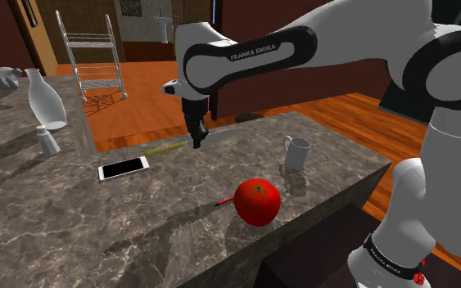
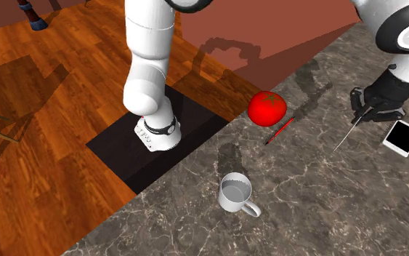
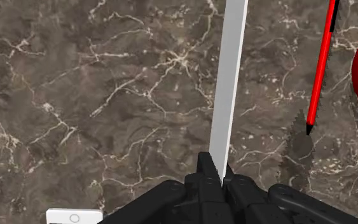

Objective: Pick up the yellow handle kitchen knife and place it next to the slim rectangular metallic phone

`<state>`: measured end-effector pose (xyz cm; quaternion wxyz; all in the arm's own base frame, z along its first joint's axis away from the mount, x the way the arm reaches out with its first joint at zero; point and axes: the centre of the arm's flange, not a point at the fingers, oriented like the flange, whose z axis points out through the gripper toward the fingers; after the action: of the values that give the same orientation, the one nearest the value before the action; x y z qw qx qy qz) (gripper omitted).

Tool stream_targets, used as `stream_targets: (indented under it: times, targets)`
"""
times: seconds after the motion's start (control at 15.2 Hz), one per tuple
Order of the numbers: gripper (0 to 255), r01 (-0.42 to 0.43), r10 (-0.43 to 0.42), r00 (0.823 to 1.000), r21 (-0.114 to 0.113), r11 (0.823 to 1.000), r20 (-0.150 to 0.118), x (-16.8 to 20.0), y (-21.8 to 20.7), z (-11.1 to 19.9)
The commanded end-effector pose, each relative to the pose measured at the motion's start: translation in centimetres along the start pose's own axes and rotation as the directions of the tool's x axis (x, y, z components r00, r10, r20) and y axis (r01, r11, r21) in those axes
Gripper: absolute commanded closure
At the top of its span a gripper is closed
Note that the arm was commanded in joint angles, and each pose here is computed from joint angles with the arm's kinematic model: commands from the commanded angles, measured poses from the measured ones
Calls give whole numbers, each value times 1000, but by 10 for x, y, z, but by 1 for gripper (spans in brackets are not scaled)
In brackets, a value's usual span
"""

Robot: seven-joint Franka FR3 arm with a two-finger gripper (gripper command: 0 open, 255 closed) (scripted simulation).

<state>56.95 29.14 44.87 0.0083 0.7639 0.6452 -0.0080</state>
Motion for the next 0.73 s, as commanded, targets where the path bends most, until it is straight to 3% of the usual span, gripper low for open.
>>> stream_targets:
  times: [0.0,0.4,0.66]
  targets:
    - [255,0,0,1000,0,1000,-1,22,12,-1]
    - [255,0,0,1000,0,1000,-1,99,54,-3]
    - [255,0,0,1000,0,1000,-1,99,53,18]
